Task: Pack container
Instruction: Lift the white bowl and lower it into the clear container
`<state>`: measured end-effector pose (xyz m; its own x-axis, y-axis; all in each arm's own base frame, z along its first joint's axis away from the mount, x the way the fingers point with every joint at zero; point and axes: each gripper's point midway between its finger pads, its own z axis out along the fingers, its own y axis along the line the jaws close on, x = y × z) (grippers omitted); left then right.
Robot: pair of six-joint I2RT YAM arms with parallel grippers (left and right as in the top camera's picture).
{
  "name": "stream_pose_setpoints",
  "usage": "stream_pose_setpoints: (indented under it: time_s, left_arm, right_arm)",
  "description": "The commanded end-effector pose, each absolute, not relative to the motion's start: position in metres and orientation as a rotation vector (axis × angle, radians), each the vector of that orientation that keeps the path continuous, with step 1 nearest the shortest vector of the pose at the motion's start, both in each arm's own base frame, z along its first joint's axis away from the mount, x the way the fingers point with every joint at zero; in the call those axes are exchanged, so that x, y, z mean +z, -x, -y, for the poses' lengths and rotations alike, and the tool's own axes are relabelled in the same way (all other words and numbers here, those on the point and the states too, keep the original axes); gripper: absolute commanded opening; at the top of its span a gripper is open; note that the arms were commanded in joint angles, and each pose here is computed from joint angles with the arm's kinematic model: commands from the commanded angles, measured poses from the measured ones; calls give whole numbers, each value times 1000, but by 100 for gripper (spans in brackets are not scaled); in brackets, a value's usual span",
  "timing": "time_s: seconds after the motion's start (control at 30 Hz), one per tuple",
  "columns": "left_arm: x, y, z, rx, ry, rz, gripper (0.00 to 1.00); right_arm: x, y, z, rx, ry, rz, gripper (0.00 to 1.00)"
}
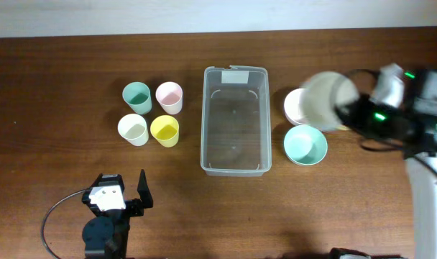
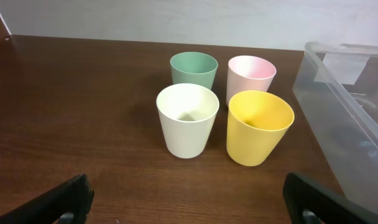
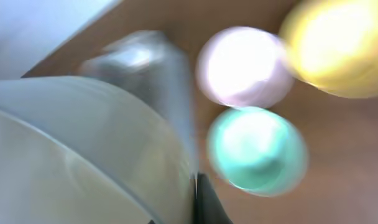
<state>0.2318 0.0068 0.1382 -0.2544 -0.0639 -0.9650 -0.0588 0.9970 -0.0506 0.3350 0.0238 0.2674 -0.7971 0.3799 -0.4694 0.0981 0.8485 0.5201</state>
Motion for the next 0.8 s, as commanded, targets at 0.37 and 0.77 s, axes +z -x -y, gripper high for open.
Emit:
stream_pose_setpoints:
  time_s: [0.37, 0.77]
  left_arm:
    - [138, -232, -3, -10, 62, -1825, 100]
    - [138, -232, -3, -10, 62, -1825, 100]
  right_arm:
    - [143, -459, -170, 614, -153, -2633, 4]
    - [111, -505, -188, 708, -19, -2583, 24]
